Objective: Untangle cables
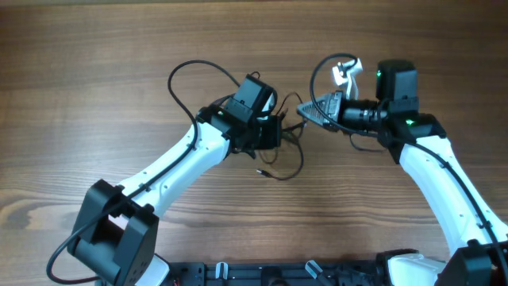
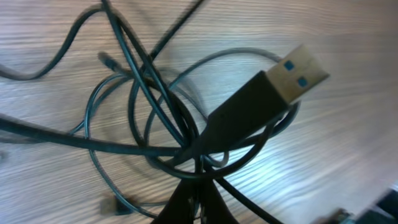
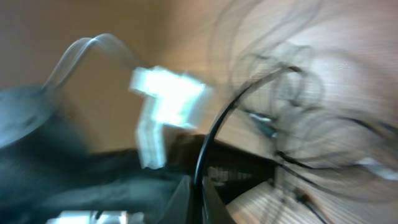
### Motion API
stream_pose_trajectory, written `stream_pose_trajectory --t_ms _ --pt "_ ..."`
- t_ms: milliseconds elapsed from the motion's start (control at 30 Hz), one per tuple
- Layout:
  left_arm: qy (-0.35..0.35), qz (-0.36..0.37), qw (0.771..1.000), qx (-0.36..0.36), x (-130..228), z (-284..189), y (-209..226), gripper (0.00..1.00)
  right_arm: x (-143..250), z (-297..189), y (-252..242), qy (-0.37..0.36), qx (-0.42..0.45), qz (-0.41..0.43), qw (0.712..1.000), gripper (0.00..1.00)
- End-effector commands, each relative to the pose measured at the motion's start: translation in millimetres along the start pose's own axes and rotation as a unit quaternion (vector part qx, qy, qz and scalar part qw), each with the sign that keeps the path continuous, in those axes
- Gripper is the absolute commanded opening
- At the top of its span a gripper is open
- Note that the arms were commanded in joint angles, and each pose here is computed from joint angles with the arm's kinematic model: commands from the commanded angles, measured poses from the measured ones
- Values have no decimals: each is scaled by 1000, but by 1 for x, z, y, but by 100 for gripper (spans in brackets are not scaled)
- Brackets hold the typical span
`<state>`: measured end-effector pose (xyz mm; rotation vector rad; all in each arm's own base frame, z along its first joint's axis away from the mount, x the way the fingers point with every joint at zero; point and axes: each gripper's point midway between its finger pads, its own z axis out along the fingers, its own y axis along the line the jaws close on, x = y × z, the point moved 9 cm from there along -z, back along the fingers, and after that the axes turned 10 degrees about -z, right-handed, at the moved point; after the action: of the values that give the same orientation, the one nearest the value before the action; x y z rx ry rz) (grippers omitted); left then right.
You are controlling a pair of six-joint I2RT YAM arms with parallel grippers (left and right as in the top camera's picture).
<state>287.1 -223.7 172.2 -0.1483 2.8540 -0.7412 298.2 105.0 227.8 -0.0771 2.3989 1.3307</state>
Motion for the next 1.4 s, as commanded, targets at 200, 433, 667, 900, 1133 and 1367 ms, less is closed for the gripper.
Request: stream_pose_trajectory --t_ms 200,433,667,900,1133,1367 --pt "-70 -94 978 -174 -35 -55 91 4 28 -50 -82 -61 527 105 841 4" --pt "-137 -173 960 -170 -53 -113 134 4 34 -64 -87 -73 598 114 790 4" --pt "-181 -201 953 -133 -52 -152 143 4 35 -59 -86 -63 575 121 807 4" --pt "-237 -261 921 -167 -51 -192 186 4 40 -74 -90 -63 634 118 762 4" --pt "-277 -347 892 -88 -41 -237 227 4 37 -97 -105 -94 634 182 745 4" --pt "-263 -341 902 -36 -41 -236 221 4 19 -107 -115 -109 566 181 797 4"
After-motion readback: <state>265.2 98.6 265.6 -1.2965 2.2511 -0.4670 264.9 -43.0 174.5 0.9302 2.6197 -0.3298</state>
